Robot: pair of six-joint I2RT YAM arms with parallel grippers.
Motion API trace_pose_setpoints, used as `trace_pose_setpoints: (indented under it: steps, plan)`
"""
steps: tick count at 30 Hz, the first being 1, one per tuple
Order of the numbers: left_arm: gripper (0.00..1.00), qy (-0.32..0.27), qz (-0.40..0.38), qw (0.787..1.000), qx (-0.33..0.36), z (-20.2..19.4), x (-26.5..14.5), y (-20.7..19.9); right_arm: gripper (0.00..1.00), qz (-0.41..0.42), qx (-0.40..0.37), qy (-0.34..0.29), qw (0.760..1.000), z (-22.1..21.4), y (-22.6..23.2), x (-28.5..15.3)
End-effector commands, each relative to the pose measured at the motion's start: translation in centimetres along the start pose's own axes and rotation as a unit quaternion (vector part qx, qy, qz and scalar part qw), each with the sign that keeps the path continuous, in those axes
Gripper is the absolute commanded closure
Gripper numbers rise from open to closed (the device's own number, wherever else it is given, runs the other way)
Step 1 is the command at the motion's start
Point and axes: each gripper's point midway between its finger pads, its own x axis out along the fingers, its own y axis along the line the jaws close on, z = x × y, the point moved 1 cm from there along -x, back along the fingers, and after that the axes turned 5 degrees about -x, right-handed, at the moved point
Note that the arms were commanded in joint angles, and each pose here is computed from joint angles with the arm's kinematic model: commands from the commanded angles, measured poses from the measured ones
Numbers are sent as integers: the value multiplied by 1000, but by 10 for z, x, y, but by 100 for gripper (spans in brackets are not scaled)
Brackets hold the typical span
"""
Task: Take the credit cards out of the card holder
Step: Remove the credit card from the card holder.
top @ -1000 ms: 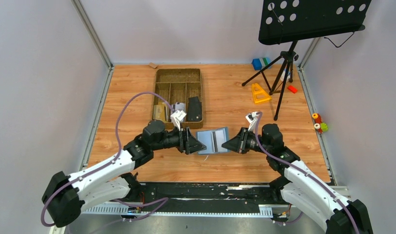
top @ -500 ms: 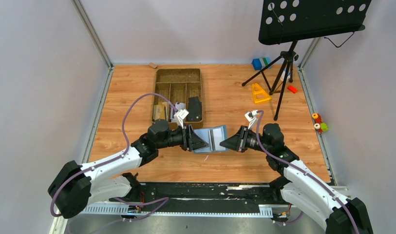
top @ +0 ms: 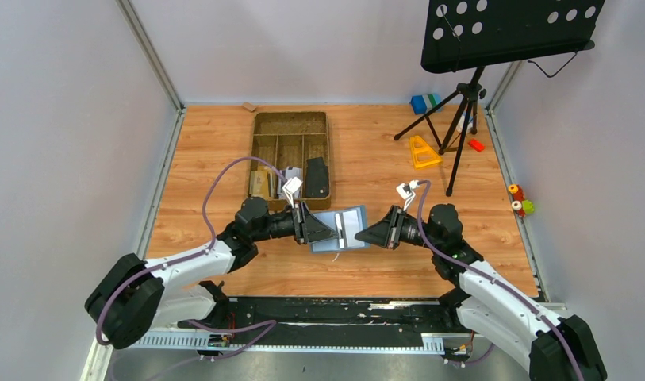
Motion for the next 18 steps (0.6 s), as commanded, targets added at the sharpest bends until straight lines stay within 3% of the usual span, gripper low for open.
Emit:
trace_pose_setpoints:
  steps: [1, 10, 18]
  plan:
    - [63, 8, -66, 998, 10, 4, 2, -26, 100, 60, -18, -15, 998, 10, 24, 0]
    - [69, 19, -50, 998, -16, 0, 6, -15, 100, 80, -27, -24, 996, 13, 35, -4]
    - [64, 23, -58, 998, -18, 1, 9, -18, 100, 85, -32, -29, 995, 15, 39, -6]
